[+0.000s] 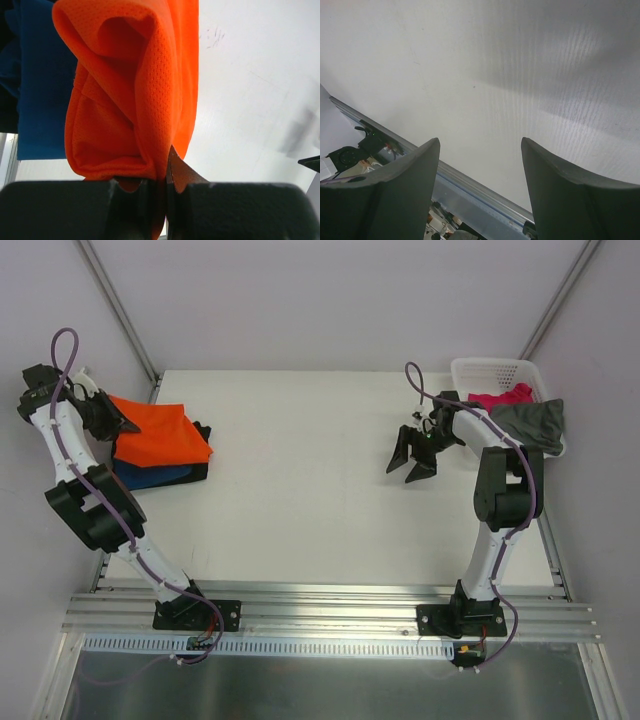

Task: Fold and stack the t-shirts
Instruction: Neatly place the folded tshirt to the corner

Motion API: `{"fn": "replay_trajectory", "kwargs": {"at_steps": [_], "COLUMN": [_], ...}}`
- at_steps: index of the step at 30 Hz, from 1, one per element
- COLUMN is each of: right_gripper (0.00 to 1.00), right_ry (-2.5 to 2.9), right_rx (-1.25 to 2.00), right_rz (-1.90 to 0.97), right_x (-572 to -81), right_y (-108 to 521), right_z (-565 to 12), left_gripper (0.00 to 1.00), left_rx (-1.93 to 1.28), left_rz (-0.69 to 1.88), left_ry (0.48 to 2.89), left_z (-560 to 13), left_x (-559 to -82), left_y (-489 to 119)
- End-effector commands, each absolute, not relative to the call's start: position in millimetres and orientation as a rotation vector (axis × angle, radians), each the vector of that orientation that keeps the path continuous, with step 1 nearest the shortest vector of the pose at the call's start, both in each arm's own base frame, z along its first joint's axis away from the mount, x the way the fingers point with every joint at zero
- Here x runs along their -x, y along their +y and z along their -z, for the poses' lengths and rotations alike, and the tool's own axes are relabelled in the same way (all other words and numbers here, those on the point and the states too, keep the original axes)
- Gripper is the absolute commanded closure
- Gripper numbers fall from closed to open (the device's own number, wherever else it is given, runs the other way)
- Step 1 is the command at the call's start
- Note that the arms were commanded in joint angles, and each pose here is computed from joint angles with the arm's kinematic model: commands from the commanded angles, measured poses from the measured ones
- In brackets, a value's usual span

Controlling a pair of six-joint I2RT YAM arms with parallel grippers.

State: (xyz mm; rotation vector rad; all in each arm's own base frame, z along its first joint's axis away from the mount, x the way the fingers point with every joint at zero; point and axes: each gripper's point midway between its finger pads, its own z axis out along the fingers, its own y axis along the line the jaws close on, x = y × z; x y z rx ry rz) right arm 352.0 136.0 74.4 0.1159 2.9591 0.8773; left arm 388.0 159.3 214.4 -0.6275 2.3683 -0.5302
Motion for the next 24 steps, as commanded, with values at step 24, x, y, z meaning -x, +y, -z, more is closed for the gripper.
{"fn": "replay_trajectory", "kwargs": {"at_steps": [24], "right_gripper": [0.3], "right_ry": [2.929], "right_rx": [-0.049], "right_rz": [-0.861], "right_x": [-353.4], "right_y": [140.0], "right_z": [-83.0], "left_gripper": [1.0], "left_rx": [0.6], "left_rz": [0.124], "left_ry": [2.525], "left_z": [-158.9], "left_x": [-422.2], "left_y": [203.0]}}
